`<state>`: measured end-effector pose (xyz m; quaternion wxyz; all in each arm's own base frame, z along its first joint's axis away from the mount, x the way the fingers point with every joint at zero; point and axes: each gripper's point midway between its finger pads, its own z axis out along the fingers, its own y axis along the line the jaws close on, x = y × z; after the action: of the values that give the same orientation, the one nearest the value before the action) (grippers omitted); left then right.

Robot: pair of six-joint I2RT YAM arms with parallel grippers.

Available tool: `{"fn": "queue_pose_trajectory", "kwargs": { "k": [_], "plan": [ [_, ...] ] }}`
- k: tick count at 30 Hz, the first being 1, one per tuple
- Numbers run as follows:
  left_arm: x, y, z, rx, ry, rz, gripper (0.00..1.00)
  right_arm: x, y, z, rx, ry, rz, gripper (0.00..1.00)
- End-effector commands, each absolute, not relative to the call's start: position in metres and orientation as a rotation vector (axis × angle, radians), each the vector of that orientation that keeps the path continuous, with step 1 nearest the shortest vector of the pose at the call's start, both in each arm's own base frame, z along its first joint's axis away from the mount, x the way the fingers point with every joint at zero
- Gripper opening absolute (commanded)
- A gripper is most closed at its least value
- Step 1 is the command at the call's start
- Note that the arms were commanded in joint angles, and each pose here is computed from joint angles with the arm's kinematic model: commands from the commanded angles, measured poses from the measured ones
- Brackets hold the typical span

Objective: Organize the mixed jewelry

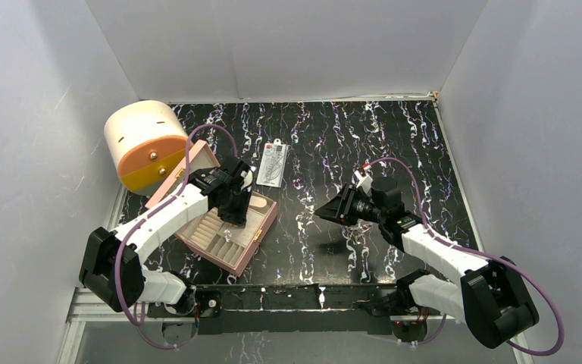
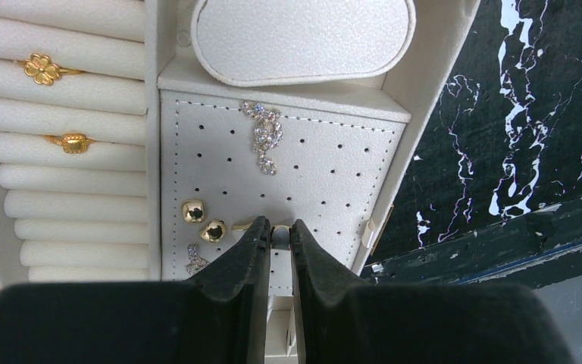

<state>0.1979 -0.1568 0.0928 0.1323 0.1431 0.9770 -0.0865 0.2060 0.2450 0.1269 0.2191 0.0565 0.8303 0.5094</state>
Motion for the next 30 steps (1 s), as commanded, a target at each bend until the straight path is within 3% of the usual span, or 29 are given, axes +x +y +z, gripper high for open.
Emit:
{"fn": "queue_pose_trajectory", "kwargs": {
  "k": [1, 30],
  "plan": [
    [0.193, -0.154, 0.087, 0.428, 2.857, -0.220, 0.10, 0.211, 0.248, 0.136, 0.124, 2.240, 1.430, 0.45],
    [0.203, -0.142, 0.094, 0.409, 2.822, -0.083, 0.20, 0.211, 0.248, 0.134, 0.122, 2.247, 1.429, 0.45]
  ]
}}
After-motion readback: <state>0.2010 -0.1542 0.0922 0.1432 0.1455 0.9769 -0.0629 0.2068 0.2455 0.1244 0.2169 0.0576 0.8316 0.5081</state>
